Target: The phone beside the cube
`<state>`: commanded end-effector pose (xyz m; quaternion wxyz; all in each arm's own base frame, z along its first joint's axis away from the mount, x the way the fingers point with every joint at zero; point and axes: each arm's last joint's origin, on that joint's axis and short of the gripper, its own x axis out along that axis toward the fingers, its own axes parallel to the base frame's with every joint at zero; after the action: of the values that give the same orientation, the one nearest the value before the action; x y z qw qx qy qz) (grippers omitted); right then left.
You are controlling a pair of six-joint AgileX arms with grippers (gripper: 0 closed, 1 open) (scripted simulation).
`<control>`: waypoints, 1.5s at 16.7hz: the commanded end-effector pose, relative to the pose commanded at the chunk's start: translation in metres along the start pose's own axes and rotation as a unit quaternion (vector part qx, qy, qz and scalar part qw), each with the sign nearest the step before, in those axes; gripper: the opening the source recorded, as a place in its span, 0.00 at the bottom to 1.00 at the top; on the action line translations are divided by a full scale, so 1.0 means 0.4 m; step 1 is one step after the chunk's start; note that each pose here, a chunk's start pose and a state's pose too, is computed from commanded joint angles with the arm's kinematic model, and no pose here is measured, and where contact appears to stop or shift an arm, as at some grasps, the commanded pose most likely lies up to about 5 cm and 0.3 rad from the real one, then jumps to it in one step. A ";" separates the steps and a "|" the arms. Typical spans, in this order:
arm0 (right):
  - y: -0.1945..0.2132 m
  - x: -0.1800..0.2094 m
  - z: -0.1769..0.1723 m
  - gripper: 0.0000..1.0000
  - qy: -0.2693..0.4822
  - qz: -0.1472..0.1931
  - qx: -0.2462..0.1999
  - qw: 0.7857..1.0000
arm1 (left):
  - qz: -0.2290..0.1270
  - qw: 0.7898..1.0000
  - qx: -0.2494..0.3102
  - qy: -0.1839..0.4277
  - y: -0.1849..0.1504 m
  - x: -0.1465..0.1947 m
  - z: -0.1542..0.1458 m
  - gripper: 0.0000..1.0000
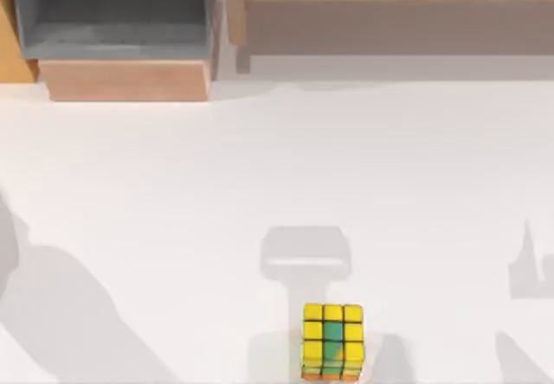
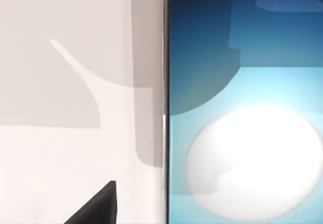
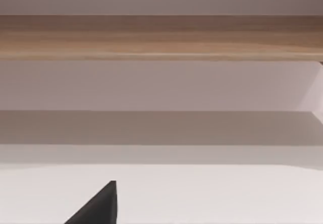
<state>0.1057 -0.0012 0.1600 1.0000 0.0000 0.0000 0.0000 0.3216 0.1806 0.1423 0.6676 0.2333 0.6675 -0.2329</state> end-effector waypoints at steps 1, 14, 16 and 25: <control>0.000 0.000 0.000 1.00 0.000 0.000 0.000 1.000 | 0.000 1.000 0.000 0.000 0.000 0.000 0.000 1.00; 0.000 0.000 0.000 1.00 0.000 0.000 0.000 1.000 | 0.000 1.000 0.000 0.000 0.000 0.100 0.000 0.85; 0.000 0.000 0.000 1.00 0.000 0.000 0.000 1.000 | 0.000 1.000 0.000 0.000 0.000 0.100 0.000 0.70; 0.000 0.000 0.000 1.00 0.000 0.000 0.000 1.000 | 0.000 1.000 0.000 0.000 0.000 0.100 0.000 0.02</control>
<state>0.1057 -0.0012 0.1600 1.0000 0.0000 0.0000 0.0000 0.3216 0.1806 0.1023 0.6676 0.2333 0.6675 -0.2329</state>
